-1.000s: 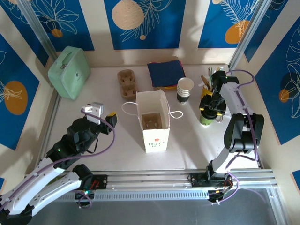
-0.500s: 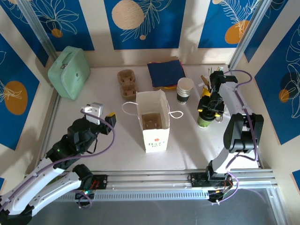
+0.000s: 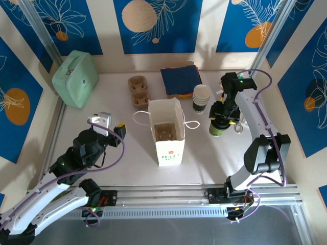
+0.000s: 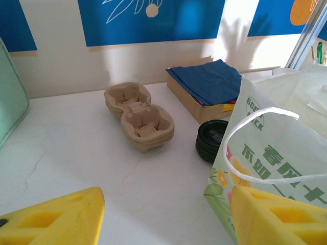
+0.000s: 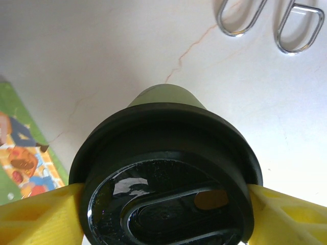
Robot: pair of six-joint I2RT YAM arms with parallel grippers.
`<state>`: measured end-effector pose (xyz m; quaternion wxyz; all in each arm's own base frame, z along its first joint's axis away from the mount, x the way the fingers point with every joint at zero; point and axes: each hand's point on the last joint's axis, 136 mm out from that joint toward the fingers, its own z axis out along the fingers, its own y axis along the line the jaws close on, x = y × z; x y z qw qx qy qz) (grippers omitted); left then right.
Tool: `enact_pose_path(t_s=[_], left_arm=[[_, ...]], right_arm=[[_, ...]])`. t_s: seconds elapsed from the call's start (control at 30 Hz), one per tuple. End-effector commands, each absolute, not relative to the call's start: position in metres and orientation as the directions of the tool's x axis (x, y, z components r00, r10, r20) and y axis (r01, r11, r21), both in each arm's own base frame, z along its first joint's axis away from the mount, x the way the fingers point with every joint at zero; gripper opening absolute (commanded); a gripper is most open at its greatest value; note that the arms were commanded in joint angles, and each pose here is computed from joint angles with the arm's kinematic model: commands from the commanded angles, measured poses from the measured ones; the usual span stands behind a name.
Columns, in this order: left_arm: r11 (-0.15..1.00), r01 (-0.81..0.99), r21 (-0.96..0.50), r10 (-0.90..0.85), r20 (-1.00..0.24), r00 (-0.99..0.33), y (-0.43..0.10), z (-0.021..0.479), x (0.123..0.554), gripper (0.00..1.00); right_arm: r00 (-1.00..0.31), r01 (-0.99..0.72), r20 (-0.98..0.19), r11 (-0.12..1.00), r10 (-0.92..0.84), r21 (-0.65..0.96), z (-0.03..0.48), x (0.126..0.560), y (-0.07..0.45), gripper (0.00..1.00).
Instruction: Pack the takeout coffee
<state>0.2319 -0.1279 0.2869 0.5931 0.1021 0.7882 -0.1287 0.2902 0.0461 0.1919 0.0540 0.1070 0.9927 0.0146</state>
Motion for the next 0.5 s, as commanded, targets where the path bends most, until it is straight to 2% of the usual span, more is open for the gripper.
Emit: enact_pose_path(t_s=[0.0, 0.47], left_arm=[[0.951, 0.302, -0.065, 0.015, -0.967, -0.254, -0.124, 0.295, 0.232, 0.66], [0.947, 0.316, -0.060, 0.026, -0.965, -0.262, -0.128, 0.291, 0.233, 0.66]], right_arm=[[-0.973, 0.215, -0.087, 0.977, 0.215, 0.018, 0.209, 0.272, 0.051, 0.74], [-0.973, 0.139, -0.193, 0.989, 0.126, -0.055, 0.276, 0.248, 0.071, 0.74]])
